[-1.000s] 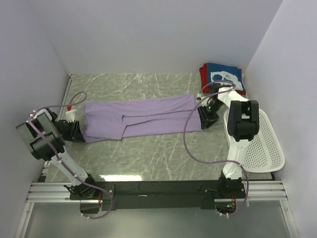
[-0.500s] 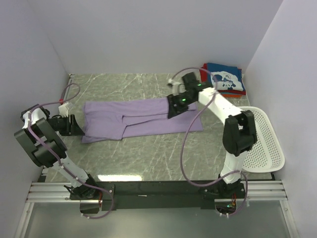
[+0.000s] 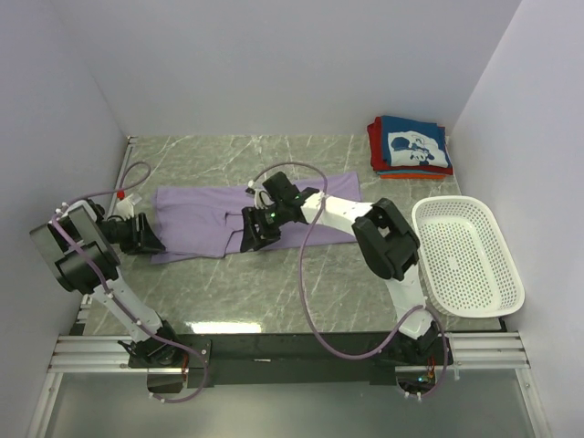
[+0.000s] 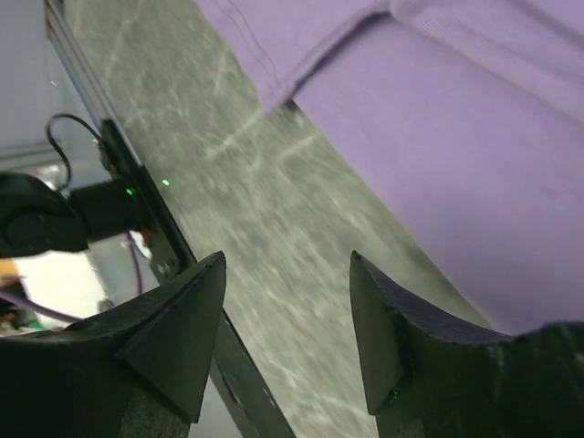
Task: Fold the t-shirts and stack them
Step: Fold the tshirt
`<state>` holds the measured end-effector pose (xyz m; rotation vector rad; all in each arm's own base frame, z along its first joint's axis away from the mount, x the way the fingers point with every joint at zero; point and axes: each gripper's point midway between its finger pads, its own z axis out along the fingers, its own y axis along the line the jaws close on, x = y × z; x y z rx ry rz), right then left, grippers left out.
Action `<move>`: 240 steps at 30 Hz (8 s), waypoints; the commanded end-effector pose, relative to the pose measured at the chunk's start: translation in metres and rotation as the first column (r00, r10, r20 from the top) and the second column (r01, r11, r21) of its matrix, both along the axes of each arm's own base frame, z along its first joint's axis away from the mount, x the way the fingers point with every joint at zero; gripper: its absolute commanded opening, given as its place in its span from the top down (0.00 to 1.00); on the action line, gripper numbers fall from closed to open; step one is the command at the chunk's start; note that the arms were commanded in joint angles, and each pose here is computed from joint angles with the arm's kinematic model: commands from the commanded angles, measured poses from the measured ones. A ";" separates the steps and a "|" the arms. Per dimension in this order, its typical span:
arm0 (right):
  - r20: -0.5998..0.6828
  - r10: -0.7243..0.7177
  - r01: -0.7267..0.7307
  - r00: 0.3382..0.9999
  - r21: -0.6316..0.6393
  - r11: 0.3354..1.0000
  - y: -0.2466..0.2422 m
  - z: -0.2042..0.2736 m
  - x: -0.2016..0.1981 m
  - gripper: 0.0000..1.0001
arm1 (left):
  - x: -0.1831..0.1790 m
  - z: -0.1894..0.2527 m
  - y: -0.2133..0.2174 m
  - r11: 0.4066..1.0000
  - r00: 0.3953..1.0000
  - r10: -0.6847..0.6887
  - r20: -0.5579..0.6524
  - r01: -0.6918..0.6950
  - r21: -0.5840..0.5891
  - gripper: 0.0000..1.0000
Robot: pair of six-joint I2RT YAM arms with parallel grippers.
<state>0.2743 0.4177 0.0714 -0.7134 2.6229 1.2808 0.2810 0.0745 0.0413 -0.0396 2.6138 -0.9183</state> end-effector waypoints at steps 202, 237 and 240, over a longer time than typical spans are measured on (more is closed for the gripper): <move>-0.093 0.555 -0.562 0.827 -0.193 0.805 -0.123 0.013 -0.132 0.61 | 0.189 0.034 -0.118 0.945 0.979 0.096 0.178 -0.146 0.294 0.89; 0.099 -0.213 0.215 0.972 -0.010 0.976 -0.145 0.055 0.153 0.61 | 0.250 0.153 -0.252 0.980 0.849 -0.081 0.521 -0.028 0.198 0.81; 0.068 -0.217 0.218 0.974 -0.005 0.976 -0.137 0.041 0.152 0.62 | 0.206 0.121 -0.255 0.987 0.895 -0.094 0.435 0.028 0.157 0.83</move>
